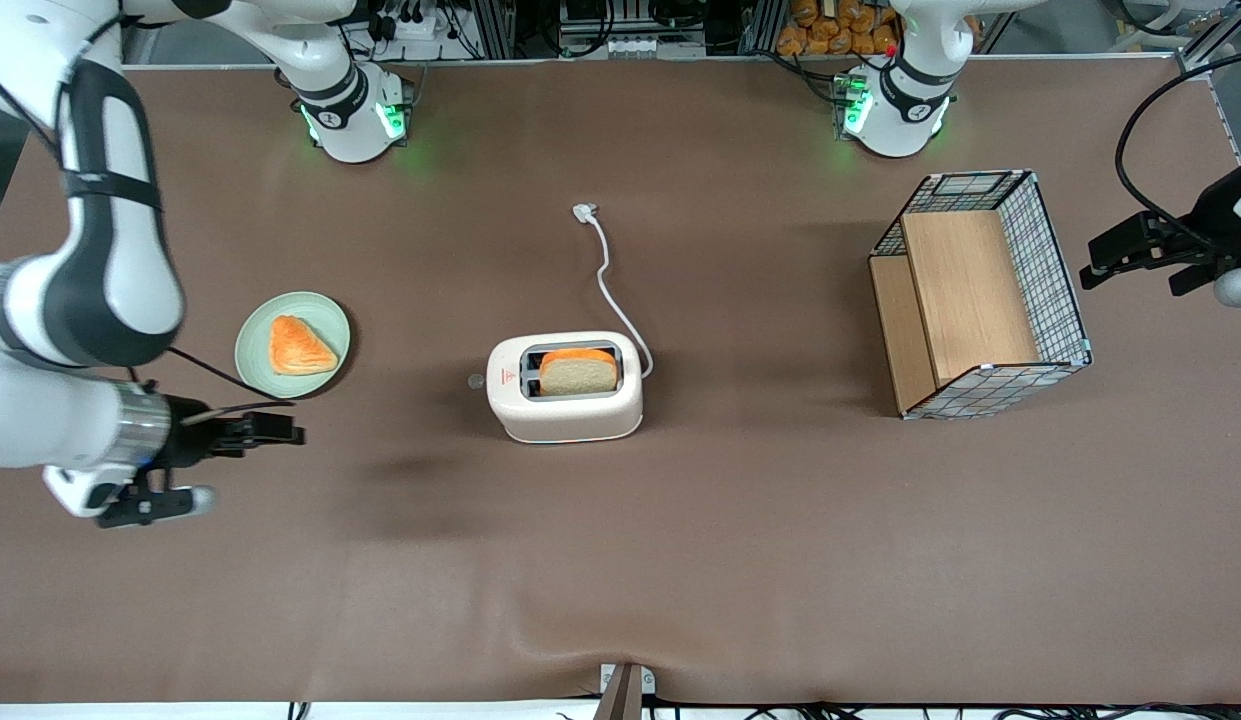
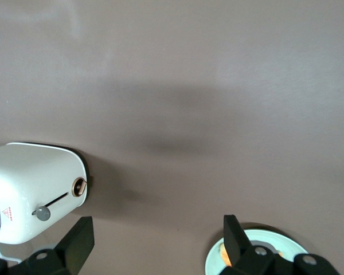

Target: Press toaster button with right arm

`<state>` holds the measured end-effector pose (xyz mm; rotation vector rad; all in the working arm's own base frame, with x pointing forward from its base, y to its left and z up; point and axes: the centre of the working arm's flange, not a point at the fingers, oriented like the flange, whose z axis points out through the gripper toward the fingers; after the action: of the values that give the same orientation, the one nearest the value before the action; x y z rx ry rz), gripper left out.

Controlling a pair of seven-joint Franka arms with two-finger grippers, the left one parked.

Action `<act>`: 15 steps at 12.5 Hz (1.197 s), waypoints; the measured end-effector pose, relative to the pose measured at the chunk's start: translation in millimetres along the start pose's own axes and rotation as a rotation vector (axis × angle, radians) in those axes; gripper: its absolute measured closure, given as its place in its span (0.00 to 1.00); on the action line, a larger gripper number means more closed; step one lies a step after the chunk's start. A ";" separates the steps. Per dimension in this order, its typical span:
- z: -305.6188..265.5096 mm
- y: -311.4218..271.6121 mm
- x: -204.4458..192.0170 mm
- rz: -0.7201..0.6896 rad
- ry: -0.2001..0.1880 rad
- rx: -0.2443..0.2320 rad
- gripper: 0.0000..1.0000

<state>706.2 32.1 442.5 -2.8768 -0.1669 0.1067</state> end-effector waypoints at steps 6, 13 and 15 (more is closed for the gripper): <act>-108.2 -24.9 -60.9 0.137 -0.015 -0.077 0.00; -163.5 -14.3 -168.3 0.251 0.002 -0.188 0.00; -163.9 -11.9 -181.7 0.256 -0.001 -0.218 0.00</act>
<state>539.3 -19.8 614.1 -3.1017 0.2031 0.1462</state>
